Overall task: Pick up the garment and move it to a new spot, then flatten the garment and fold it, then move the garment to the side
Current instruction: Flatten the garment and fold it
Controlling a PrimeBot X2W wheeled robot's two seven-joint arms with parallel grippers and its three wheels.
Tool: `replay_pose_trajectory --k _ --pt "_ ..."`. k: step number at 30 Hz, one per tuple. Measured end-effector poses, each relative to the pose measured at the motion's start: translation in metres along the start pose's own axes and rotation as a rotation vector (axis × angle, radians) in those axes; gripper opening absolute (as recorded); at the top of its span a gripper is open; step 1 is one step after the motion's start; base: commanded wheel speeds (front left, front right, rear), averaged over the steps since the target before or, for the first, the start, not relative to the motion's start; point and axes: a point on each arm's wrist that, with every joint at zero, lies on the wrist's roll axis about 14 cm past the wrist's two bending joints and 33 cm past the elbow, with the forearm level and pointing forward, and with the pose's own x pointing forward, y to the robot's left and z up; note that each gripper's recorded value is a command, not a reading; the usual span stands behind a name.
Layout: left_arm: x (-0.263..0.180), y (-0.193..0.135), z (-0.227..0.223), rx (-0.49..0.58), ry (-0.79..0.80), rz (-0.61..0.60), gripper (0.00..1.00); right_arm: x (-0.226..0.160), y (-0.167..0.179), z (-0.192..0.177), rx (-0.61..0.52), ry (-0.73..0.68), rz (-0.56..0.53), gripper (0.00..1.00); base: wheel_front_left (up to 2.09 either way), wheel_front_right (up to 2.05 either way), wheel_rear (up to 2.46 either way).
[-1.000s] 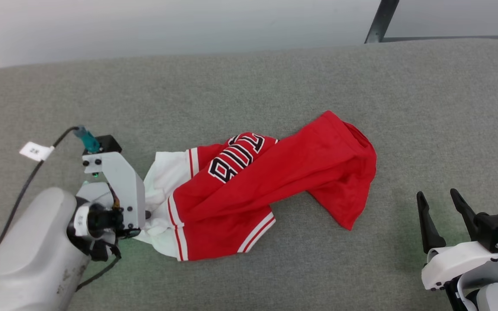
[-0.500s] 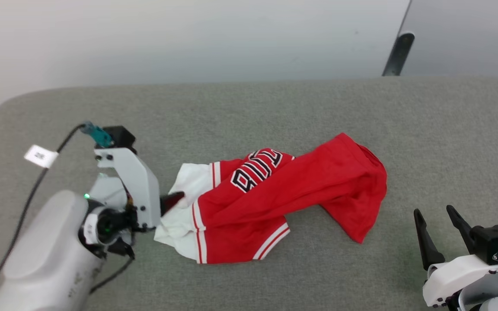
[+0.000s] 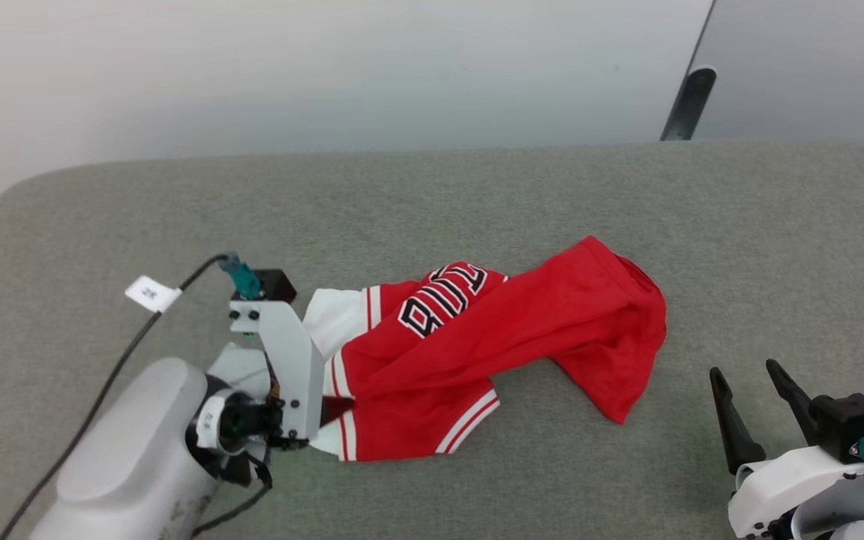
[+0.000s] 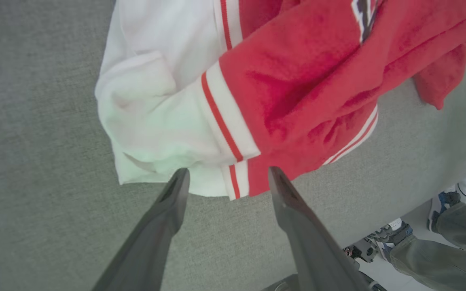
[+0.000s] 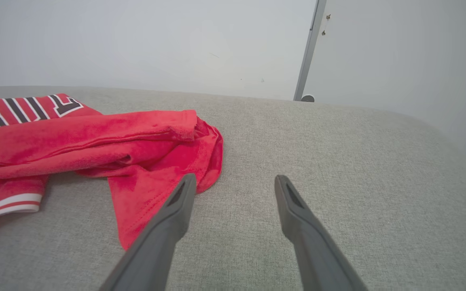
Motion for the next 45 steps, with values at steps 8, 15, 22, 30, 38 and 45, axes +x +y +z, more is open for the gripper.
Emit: replay_pose_trajectory --k 8,15,22,30,38,45 --pt "0.020 0.005 0.006 0.069 0.013 0.021 1.00 -0.007 -0.011 -0.007 0.024 0.017 -0.043 1.00 0.00 0.00 0.00" --pt "0.043 0.006 -0.001 0.060 0.074 0.013 0.52 -0.006 -0.016 -0.015 0.040 0.035 -0.066 1.00 0.00 0.00 0.00" --pt "0.046 0.002 0.012 0.060 0.094 0.006 0.00 -0.005 -0.017 -0.018 0.045 0.039 -0.075 1.00 0.00 0.00 0.00" --pt "0.025 0.009 0.031 0.127 0.111 0.064 0.00 -0.006 -0.017 -0.019 0.053 0.038 -0.078 1.00 0.00 0.00 0.00" --pt "0.000 0.004 0.100 0.214 -0.080 0.103 0.00 -0.001 -0.015 -0.019 0.051 0.037 -0.071 1.00 0.00 0.00 0.00" --pt "0.008 -0.026 0.147 0.312 -0.213 0.051 0.00 -0.002 -0.014 -0.023 0.060 0.047 -0.077 1.00 0.00 0.00 0.00"
